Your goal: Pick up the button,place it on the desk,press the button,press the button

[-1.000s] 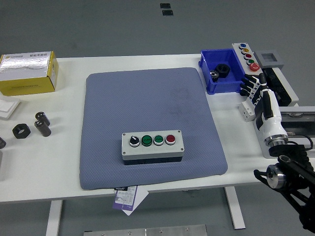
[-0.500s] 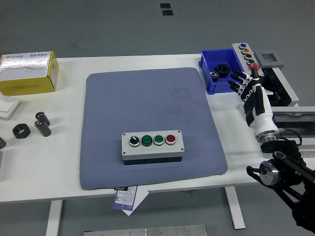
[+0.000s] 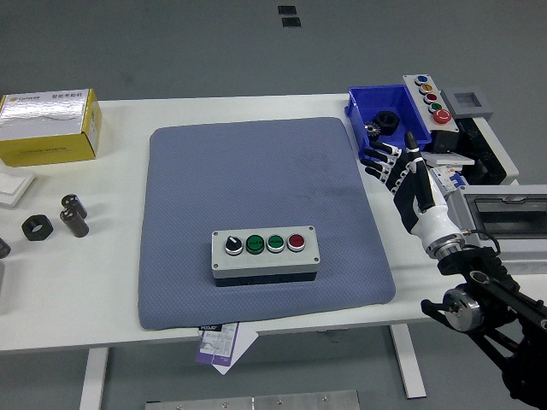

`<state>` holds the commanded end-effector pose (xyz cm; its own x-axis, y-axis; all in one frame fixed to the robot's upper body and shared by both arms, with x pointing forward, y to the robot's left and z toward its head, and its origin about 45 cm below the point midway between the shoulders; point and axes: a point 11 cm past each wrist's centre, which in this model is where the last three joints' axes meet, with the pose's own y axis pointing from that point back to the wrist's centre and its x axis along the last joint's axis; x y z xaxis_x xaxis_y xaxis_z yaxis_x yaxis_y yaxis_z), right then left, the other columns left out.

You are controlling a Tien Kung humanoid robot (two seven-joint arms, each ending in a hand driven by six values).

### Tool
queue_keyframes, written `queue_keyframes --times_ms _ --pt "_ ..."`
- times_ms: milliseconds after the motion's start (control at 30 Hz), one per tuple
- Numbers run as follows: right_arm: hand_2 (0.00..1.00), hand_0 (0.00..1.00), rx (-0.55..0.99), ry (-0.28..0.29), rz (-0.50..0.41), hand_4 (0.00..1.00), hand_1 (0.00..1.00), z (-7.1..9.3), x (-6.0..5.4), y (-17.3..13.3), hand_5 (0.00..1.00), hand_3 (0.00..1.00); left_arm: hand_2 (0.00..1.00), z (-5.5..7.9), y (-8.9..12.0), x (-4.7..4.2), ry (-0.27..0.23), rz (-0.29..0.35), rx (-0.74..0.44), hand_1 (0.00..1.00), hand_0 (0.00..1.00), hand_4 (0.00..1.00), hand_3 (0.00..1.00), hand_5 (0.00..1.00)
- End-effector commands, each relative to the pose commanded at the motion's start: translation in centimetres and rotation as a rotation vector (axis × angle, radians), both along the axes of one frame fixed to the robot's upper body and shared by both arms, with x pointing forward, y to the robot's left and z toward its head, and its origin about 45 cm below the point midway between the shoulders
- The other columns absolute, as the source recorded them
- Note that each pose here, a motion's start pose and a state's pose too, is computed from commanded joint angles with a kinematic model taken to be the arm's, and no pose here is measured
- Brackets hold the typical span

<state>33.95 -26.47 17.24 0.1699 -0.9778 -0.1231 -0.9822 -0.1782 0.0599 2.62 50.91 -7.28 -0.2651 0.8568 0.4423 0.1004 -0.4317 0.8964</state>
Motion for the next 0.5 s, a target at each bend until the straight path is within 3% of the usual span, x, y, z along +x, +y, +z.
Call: queue_keyframes --times_ms 267,500 --pt "0.740 0.840 0.011 0.015 0.005 0.967 0.745 -0.27 0.09 -0.05 0.998 0.704 0.624 -0.12 -0.13 -0.73 0.011 0.011 -0.003 0.701 0.720 0.721 0.622 0.229" --pt "0.739 0.839 0.021 0.029 0.017 0.967 0.741 -0.60 0.14 0.29 0.998 0.715 0.624 -0.08 -0.10 -0.20 0.003 -0.004 -0.002 0.700 0.720 0.721 0.623 0.229"
